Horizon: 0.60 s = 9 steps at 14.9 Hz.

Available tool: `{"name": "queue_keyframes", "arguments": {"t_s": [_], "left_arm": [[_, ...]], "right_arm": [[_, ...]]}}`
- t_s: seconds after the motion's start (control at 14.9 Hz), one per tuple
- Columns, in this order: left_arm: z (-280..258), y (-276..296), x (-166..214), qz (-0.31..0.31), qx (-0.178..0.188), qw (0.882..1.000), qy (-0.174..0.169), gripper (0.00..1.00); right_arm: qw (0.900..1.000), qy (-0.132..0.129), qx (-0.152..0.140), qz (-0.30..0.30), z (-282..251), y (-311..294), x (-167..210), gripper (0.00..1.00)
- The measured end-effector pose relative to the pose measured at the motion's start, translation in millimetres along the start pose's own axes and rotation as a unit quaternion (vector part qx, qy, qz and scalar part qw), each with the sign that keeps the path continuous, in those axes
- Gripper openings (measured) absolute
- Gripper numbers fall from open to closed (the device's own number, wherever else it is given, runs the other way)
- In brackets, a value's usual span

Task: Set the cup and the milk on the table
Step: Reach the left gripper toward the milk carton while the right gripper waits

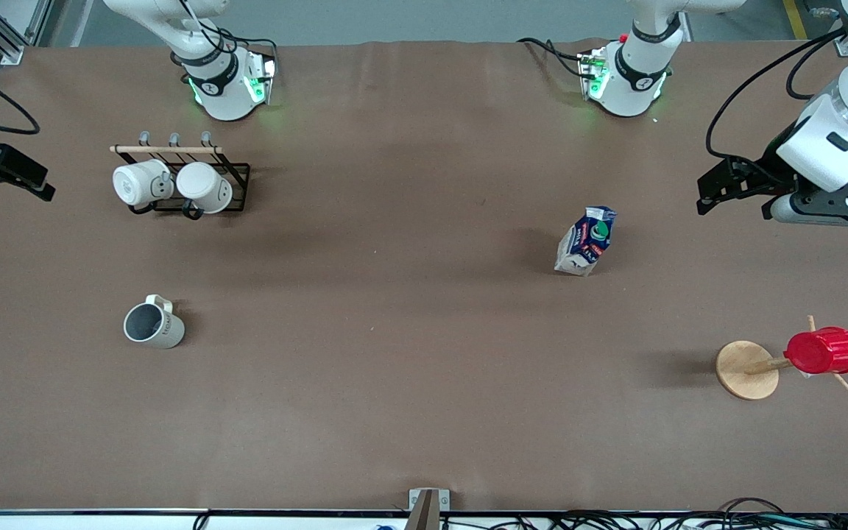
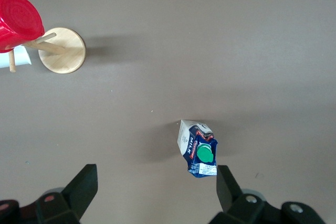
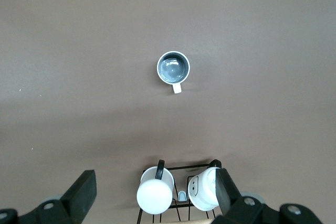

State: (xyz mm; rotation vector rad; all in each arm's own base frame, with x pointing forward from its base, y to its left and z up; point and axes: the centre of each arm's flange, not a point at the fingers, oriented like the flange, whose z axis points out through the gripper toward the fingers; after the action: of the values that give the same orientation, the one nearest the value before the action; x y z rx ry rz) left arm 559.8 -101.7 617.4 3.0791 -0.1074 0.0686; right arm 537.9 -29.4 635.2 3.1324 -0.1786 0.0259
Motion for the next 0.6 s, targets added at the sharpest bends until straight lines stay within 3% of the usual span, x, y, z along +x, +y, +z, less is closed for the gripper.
{"name": "queue_keyframes", "arguments": {"t_s": [0.6], "left_arm": [[16,7,5,0.006,0.0,1.0,-0.014,1.0]], "right_arm": [[1.0,0.0,0.0,0.0,3,0,2,1.0]]}}
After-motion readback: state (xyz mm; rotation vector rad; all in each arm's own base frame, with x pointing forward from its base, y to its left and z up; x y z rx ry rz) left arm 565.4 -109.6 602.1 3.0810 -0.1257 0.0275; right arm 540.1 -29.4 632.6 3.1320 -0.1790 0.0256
